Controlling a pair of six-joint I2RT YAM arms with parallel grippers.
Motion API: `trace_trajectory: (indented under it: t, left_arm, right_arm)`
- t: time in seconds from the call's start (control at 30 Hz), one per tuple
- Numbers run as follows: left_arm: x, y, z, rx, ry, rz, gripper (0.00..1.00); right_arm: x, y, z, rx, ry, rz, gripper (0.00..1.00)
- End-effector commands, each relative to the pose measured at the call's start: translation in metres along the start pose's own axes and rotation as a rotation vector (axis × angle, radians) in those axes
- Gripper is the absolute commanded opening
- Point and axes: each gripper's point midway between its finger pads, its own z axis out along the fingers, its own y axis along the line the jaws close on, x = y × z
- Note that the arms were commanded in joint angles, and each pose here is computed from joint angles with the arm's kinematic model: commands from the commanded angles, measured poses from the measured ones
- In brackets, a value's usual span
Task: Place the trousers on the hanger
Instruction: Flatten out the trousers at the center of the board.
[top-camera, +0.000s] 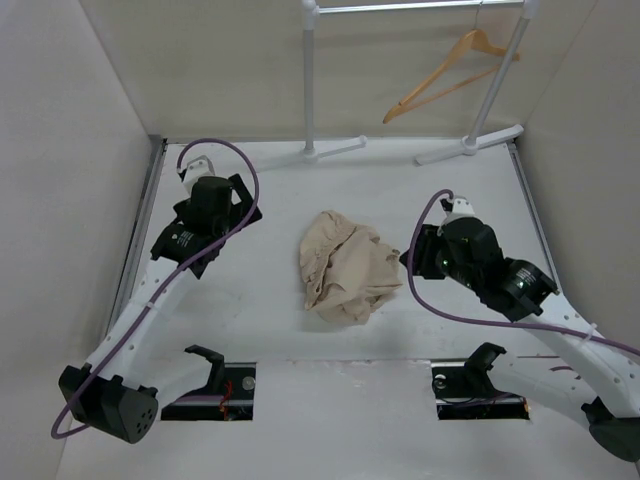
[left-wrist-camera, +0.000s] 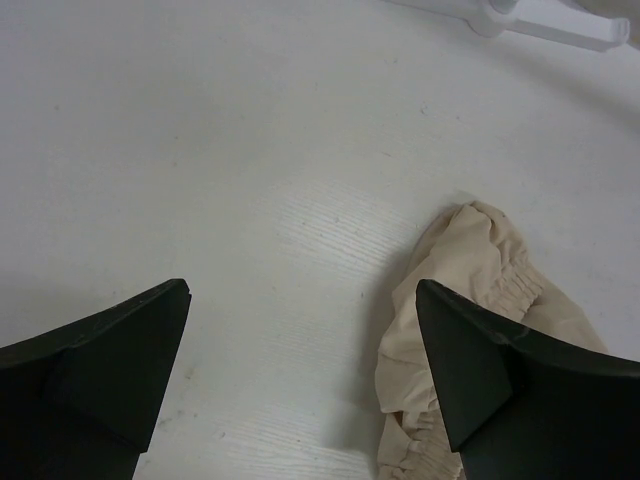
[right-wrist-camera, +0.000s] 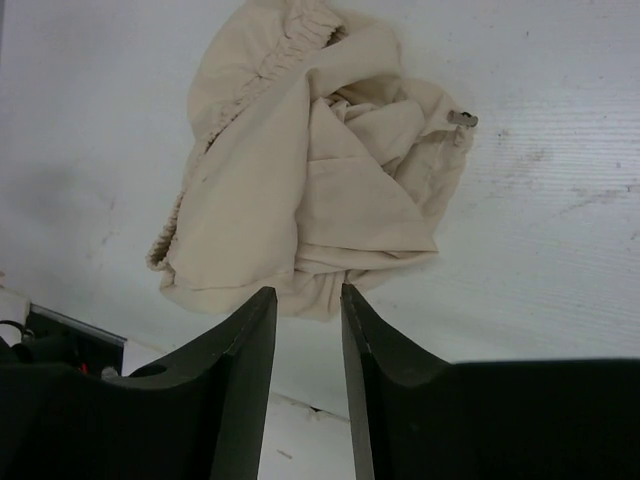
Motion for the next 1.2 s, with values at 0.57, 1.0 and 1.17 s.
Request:
trace_trajectory:
  t: [0.57, 1.0, 1.17]
  left_arm:
    - [0.003, 0.032, -0.012, -0.12, -0.035, -0.063, 0.12]
    - [0.09, 0.108, -0.018, -0.233, 0.035, -0.179, 0.34]
    - [0.103, 0.109, -0.015, -0.224, 0.078, -0.19, 0.44]
  right_arm:
    - [0.03, 0.127, 0.0, -0.226, 0.169, -0.146, 0.03]
    - [0.095, 0.17, 0.073, -0.179, 0.294, -0.197, 0.51]
    - [0.095, 0.173, 0.093, -0.155, 0.3, -0.159, 0.56]
